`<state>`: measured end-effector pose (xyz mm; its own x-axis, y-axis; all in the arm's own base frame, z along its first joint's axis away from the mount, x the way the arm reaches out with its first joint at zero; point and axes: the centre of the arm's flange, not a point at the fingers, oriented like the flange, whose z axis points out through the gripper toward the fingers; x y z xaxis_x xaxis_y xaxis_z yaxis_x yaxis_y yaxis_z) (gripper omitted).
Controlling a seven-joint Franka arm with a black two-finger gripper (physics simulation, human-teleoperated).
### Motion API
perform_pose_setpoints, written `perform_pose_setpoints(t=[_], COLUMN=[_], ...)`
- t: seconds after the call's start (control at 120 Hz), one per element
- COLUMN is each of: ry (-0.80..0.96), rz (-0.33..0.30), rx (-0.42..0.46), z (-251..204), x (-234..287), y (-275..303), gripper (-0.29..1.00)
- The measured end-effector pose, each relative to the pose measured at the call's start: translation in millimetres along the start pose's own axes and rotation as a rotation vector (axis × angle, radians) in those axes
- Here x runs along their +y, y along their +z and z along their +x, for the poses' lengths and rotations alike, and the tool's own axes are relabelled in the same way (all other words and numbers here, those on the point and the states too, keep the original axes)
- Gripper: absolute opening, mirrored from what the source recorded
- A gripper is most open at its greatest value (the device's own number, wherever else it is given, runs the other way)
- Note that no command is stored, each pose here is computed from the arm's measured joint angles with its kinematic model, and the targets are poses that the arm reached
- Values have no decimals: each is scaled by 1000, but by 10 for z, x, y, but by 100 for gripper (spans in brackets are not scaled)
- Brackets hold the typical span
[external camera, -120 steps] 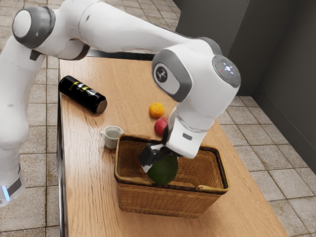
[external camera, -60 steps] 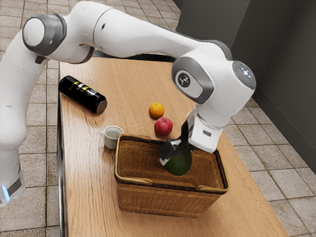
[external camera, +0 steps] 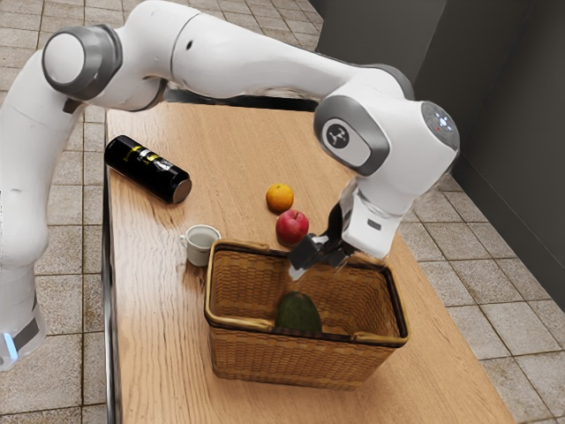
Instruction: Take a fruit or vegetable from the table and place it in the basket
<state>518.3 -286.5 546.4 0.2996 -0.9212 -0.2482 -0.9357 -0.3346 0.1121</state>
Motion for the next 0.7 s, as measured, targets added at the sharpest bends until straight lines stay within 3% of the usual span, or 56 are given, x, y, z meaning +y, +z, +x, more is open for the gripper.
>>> perform_pose_setpoints(t=[0.083, 0.208, 0.25, 0.325, 0.425, 0.533, 0.7], ry=[-81, -369, -440, -491, -594, -573, -410], rz=[-7, -71, -97, -148, -253, -273, -252], rx=[18, 68, 58, 39, 88, 124, 121], z=[-471, -2286, -2802, -3304, -4206, -4369, -3708], x=[-298, -1274, -1425, -1530, -1757, -1898, -1918], y=[-170, -178, -109, 30, 477, 781, 925], gripper=[70, 70, 70, 70, 70, 70, 70])
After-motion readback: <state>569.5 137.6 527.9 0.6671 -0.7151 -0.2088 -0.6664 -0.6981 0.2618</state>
